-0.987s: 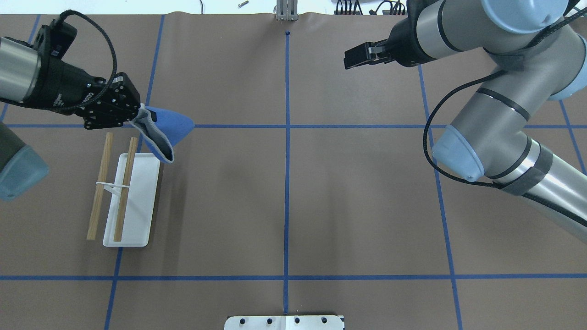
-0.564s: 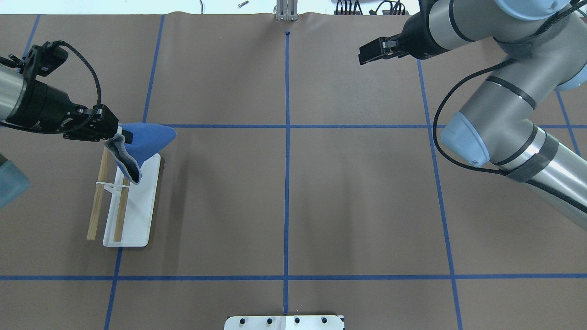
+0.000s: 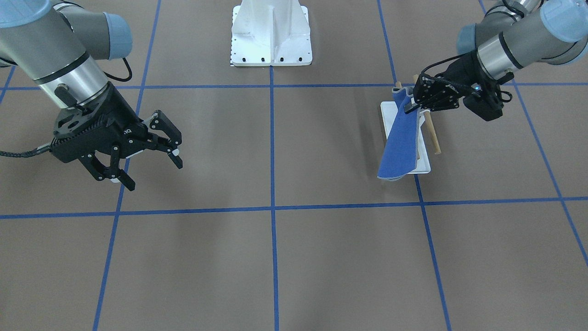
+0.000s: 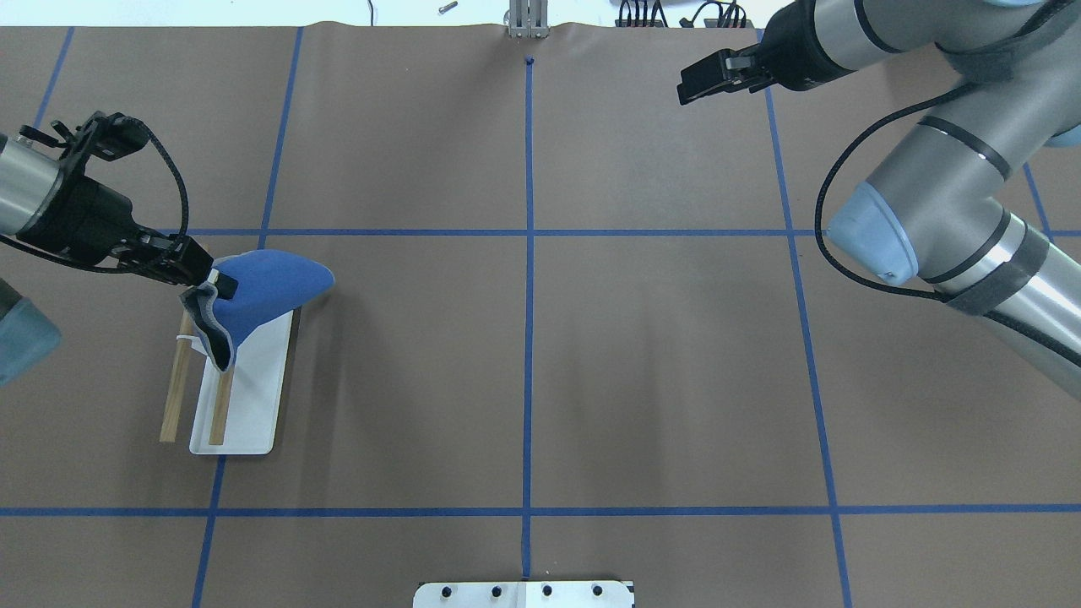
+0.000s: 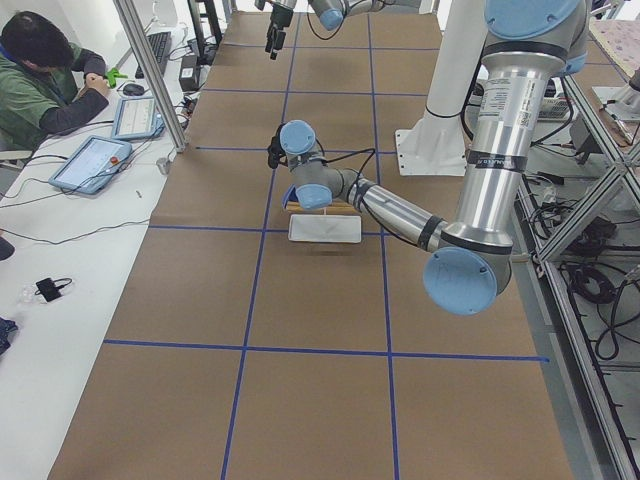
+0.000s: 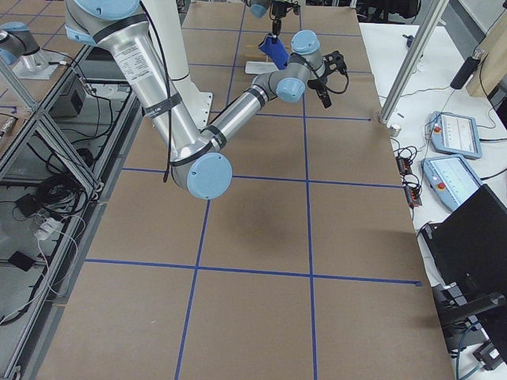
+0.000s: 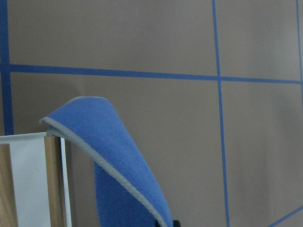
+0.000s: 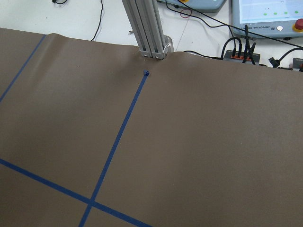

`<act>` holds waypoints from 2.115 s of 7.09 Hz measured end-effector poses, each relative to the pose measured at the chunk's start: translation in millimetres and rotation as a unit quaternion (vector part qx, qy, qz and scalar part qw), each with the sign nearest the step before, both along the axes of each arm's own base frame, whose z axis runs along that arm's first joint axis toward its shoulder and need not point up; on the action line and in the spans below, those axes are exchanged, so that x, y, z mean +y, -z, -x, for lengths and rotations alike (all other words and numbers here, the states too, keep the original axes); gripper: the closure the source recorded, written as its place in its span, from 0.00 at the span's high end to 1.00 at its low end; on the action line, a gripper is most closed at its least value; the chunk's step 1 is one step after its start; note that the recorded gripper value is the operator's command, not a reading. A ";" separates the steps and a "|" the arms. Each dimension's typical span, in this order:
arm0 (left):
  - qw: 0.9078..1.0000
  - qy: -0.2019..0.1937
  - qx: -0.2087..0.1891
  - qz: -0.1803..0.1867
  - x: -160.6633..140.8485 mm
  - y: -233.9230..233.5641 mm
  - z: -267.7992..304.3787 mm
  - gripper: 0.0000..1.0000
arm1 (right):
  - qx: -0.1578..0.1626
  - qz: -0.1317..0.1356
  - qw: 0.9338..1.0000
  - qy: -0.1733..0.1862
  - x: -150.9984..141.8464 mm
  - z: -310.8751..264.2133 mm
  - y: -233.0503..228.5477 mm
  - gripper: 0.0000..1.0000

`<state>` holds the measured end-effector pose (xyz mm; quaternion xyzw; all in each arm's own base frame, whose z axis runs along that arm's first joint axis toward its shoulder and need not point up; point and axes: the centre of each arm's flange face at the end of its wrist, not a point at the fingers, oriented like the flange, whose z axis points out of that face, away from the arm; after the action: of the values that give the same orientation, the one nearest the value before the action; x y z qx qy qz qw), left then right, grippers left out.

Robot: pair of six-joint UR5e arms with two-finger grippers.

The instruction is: Hang towel on rack

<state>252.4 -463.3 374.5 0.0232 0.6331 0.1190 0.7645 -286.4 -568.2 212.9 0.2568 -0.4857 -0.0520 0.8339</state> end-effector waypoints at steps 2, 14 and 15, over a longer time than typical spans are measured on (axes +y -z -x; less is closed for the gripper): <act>1.000 -0.015 0.002 -0.018 -16.9 -19.8 19.6 0.00 | 0.007 0.021 1.000 0.006 -6.3 -8.9 -8.0 1.00; 0.997 0.012 -0.046 -0.060 -62.4 -96.1 68.7 0.98 | 0.030 0.034 0.999 0.012 -14.7 -15.8 -30.9 1.00; 0.997 0.018 -0.048 -0.058 -65.0 -96.8 74.1 0.98 | 0.034 0.042 0.998 0.010 -17.5 -20.3 -34.1 1.00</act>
<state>178.2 -528.3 471.3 0.0733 0.5873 0.1427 0.7933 -266.1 -585.7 247.0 0.2145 -0.4609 -0.0484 0.8598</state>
